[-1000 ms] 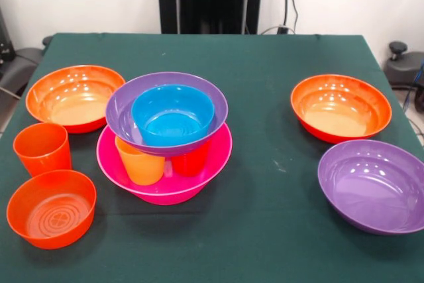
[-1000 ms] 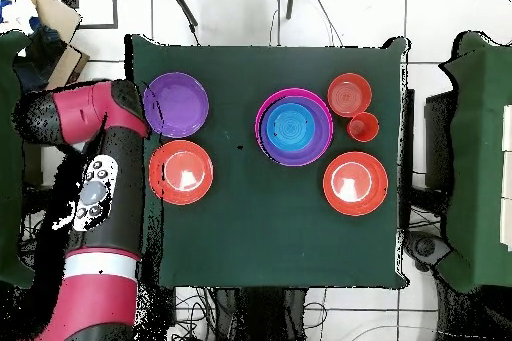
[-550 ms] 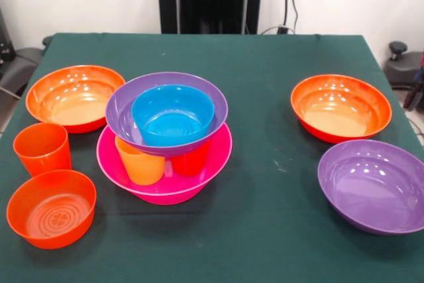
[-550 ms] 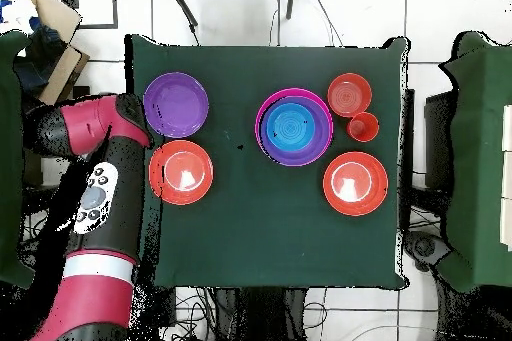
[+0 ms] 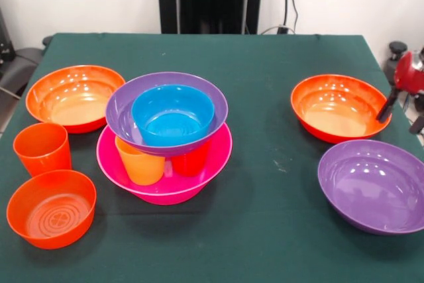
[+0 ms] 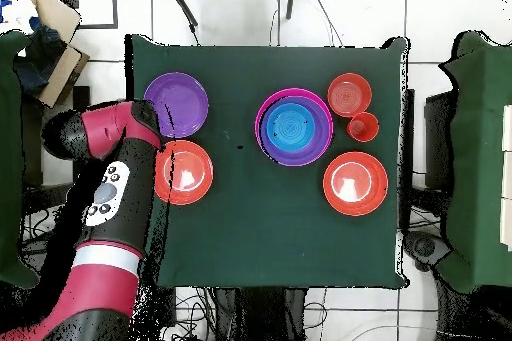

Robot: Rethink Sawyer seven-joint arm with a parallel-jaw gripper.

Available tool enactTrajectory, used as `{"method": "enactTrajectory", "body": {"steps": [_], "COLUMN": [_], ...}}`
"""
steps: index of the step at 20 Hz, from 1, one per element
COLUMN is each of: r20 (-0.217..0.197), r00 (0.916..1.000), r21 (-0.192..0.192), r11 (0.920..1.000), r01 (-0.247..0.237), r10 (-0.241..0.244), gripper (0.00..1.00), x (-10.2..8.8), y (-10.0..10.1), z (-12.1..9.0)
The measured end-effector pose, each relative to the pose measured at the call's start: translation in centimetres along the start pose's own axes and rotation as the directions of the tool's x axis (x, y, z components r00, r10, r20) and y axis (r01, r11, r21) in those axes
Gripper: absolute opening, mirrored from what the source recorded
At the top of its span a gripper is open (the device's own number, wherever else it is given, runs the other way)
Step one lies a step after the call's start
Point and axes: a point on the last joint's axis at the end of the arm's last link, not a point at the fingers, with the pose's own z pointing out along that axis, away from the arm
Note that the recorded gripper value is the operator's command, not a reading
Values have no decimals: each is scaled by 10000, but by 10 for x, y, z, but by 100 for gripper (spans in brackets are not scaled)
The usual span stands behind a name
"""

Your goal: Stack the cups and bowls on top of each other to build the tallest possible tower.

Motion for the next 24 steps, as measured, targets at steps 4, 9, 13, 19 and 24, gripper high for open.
{"method": "enactTrajectory", "body": {"steps": [4, 9, 13, 19, 24], "r20": [-195, -487, -754, -975, -1111], "r00": [9998, 9988, 9971, 9952, 9937], "r21": [171, 363, 468, 440, 274], "r11": [9998, 9993, 9988, 9989, 9995], "r01": [54, 112, 124, 129, -141], "r10": [-51, -94, -88, -86, 171], "gripper": [100, 100, 100, 100, 100], "x": [8, 21, 37, 56, 59], "y": [-2, -4, -4, 6, 9], "z": [17, 35, 50, 67, 69]}}
